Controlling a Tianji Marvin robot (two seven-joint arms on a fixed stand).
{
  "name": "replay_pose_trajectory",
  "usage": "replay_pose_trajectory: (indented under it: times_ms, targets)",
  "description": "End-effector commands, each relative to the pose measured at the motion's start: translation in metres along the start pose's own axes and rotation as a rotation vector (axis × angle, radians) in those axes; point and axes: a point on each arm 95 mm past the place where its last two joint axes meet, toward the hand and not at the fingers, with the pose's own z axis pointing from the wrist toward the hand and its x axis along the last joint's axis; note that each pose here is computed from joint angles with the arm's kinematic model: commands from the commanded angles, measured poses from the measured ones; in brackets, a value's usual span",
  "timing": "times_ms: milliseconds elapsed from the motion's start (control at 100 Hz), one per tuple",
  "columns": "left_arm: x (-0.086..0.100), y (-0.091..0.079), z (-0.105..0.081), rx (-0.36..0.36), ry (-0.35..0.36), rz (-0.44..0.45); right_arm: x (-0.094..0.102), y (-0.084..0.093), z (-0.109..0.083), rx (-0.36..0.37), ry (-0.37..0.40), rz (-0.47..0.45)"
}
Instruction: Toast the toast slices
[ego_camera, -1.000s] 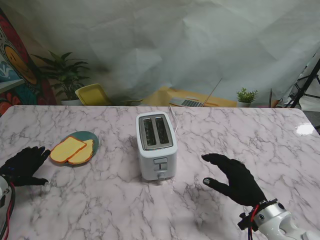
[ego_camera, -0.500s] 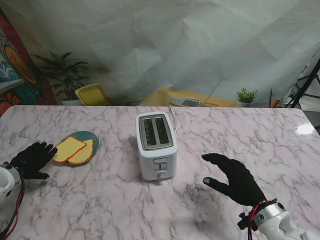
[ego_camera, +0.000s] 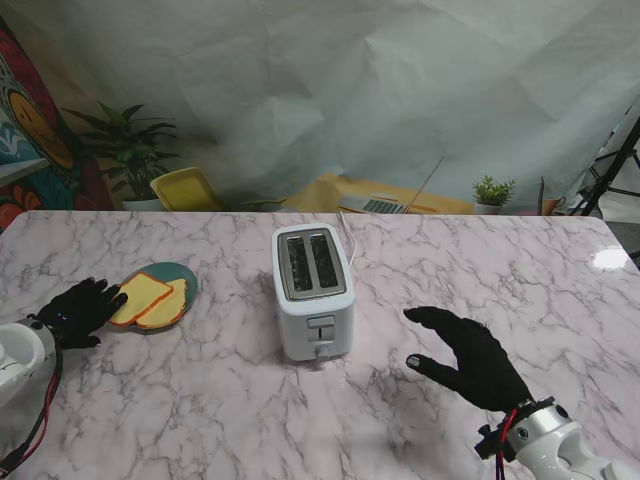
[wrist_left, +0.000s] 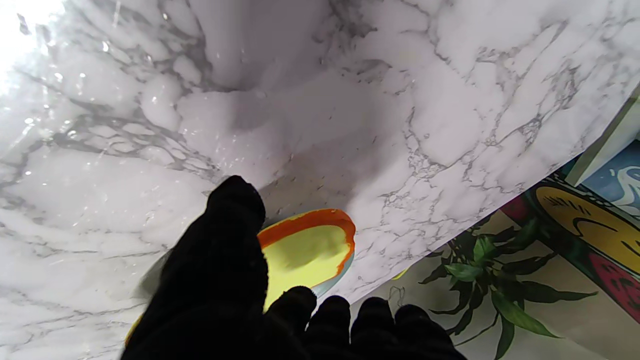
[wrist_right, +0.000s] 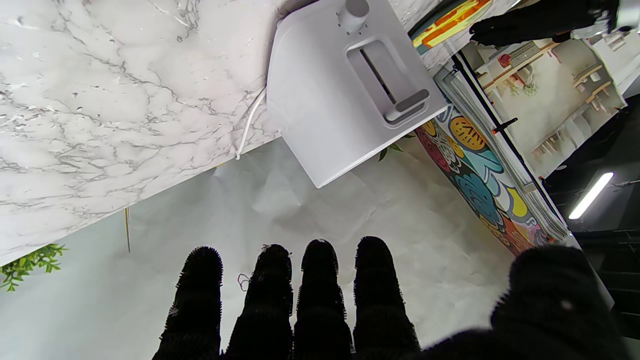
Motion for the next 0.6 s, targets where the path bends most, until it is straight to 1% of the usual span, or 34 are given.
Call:
replay_pose_trajectory:
  times_ms: [0, 330, 480, 590]
  targets:
    - [-0.004, 0.001, 0.001, -0.021, -0.002, 0.013, -0.001, -0.002, -0.001, 0.004, -0.006, 0.005]
    - [-0.006, 0.009, 0.014, -0.052, 0.006, 0.022, -0.001, -0.003, 0.0, 0.003, -0.007, 0.013]
    - [-0.006, 0.012, 0.021, -0.056, 0.017, 0.019, -0.002, -0.003, 0.001, 0.007, -0.009, 0.013]
    - [-0.005, 0.013, 0.025, -0.044, 0.029, 0.025, -0.002, -0.004, 0.002, 0.011, -0.01, 0.015]
